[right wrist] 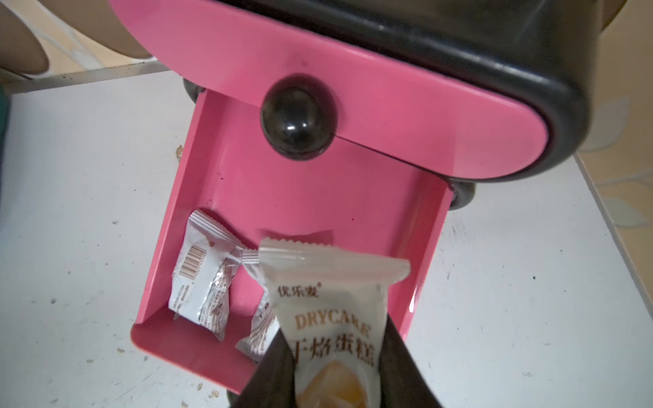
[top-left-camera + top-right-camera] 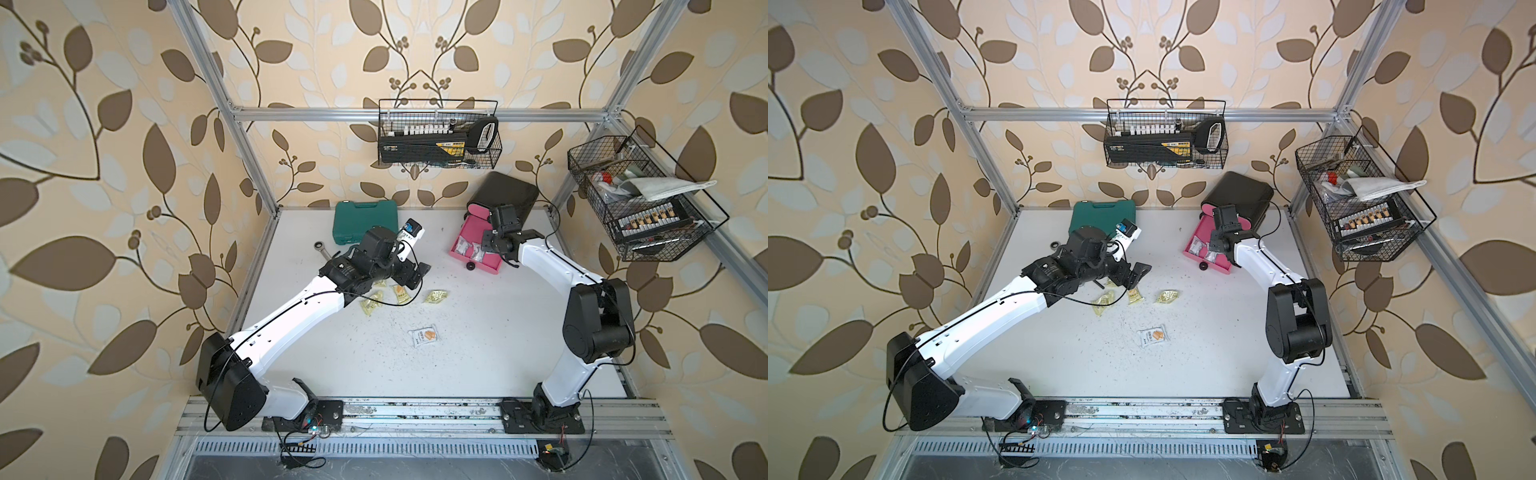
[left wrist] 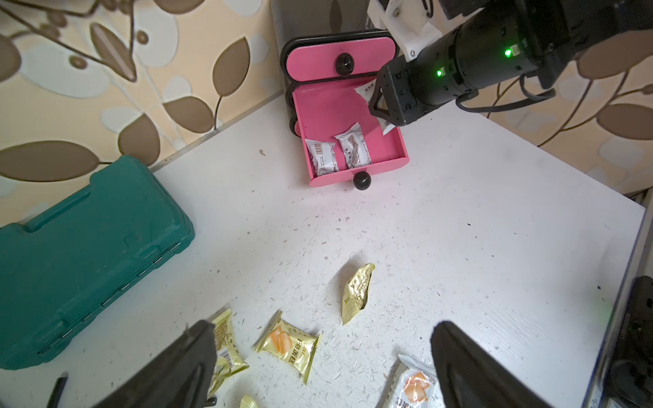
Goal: Place the cookies into the drawer by color
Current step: Place the cookie in the drawer.
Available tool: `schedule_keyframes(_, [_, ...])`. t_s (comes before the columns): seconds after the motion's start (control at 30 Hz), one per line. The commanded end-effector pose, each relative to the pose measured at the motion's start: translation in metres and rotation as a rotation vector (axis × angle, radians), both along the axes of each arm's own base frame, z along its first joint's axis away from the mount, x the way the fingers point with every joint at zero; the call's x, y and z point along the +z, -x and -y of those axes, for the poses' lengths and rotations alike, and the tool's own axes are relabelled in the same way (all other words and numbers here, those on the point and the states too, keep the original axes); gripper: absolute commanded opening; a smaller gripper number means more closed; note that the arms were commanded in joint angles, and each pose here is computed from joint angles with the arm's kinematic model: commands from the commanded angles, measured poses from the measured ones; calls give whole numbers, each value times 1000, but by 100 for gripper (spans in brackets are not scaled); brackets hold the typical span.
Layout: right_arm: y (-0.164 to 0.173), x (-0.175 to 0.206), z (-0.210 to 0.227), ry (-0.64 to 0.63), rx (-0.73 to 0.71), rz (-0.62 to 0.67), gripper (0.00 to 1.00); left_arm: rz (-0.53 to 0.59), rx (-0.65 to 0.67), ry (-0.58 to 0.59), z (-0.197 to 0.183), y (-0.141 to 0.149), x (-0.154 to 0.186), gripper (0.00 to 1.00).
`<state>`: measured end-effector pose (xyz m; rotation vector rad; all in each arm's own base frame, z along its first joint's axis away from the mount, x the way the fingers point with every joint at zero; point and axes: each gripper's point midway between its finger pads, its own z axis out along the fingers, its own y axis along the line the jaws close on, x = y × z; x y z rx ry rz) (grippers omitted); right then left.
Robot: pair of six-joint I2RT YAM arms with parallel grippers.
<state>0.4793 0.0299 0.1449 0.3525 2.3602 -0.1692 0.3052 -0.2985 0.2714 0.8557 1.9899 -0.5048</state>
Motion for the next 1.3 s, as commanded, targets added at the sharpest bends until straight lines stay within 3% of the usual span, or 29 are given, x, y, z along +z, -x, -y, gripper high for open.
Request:
schedule_keyframes(0.0, [-5,-18,10,5,-76,-3,33,43,0,16,3,-2,17,98])
schedule_keyframes(0.13, [-7,-30,14,-2,-100,-17,38,42,0,13,3,-2,16,98])
schedule_keyframes(0.3, [-7,-28,11,-24,-94,-14,56,38,-3,14,4,-2,15,98])
schedule_keyframes(0.53, [15,28,-4,-113,-8,73,60,53,9,-17,2,-6,8,98])
schedule_keyframes(0.8, [93,90,-46,-299,269,129,62,52,-61,-54,8,-2,-7,99])
schedule_keyframes(1.07, [191,88,-119,-510,559,15,64,-96,-305,-150,36,32,-53,98])
schedule_keyframes(1.27, [238,75,-138,-547,592,13,65,-195,-404,-201,43,71,-98,94])
